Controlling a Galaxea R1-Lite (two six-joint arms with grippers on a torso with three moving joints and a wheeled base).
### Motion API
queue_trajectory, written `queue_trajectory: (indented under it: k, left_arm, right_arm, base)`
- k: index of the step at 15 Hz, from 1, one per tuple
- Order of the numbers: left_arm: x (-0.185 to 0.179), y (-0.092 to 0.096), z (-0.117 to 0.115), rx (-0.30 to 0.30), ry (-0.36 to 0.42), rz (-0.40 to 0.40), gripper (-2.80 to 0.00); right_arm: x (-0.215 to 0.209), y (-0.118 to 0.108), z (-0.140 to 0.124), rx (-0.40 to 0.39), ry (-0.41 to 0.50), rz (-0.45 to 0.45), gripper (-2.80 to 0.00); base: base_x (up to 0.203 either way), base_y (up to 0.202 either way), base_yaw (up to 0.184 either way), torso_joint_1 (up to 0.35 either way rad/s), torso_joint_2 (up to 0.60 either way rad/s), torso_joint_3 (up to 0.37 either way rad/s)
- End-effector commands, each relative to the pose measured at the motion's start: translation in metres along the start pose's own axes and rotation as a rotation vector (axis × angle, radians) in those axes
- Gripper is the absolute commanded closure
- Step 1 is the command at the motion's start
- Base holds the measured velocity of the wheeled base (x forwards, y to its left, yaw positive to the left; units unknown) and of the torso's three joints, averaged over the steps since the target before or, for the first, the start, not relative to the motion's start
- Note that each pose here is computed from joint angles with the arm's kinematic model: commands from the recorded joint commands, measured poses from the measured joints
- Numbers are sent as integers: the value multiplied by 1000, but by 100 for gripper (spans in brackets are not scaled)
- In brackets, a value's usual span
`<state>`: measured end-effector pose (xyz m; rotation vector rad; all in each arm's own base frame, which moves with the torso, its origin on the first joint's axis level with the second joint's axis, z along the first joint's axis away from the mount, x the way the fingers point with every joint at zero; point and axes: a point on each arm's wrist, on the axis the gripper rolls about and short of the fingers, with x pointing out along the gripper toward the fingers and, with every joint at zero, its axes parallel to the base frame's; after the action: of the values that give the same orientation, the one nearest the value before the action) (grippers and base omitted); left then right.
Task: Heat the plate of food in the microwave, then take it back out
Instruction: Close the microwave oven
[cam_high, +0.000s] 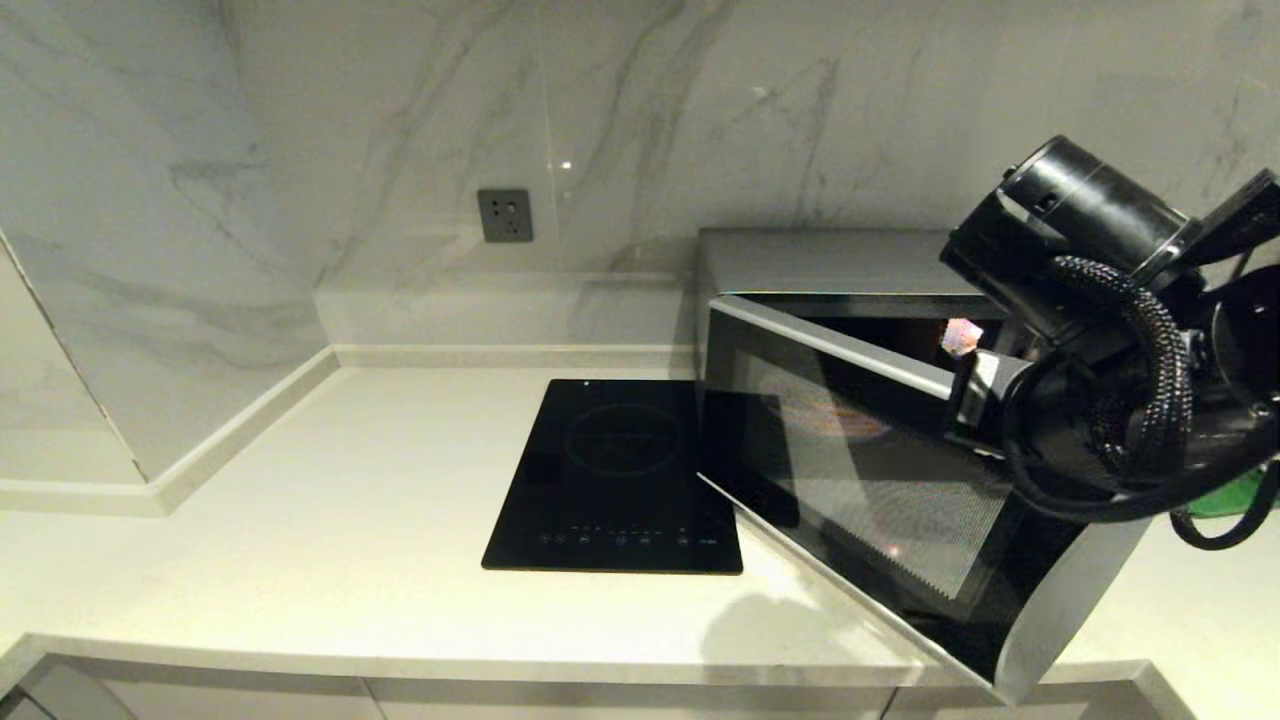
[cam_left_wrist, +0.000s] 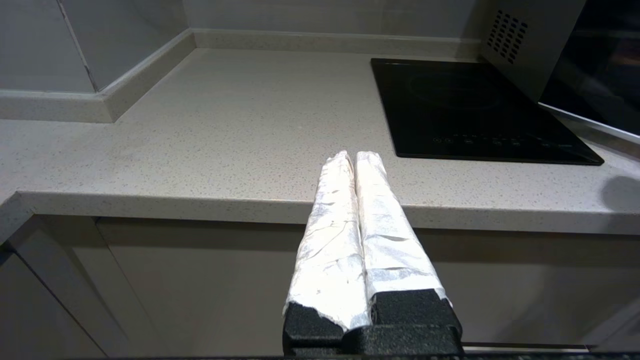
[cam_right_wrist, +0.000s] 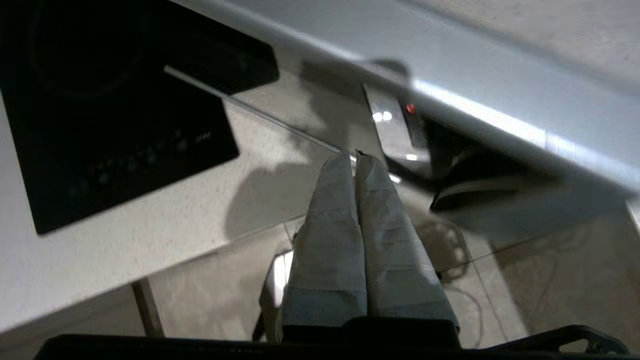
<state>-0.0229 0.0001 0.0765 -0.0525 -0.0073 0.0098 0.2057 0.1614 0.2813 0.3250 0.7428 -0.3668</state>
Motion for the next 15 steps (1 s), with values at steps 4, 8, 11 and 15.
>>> queue_trajectory:
  k: [4,8,11,15]
  left_arm:
    - [0,0,0,-1,-1,1,0]
    - [0,0,0,0,-1,1,0]
    - [0,0,0,-1,-1,1,0]
    - [0,0,0,-1,-1,1,0]
  right_arm:
    - [-10,-27,6,63,8,-1,0]
    - [9,-42,25,180,12,-62,0]
    - [27,-56,48,302,20,-71,0]
    - [105,-61,87,407,-32,-127,0]
  base:
    - [0,0,0,0,0,0]
    - [0,0,0,0,0,0]
    - [0,0,0,0,0,0]
    - [0,0,0,0,0,0]
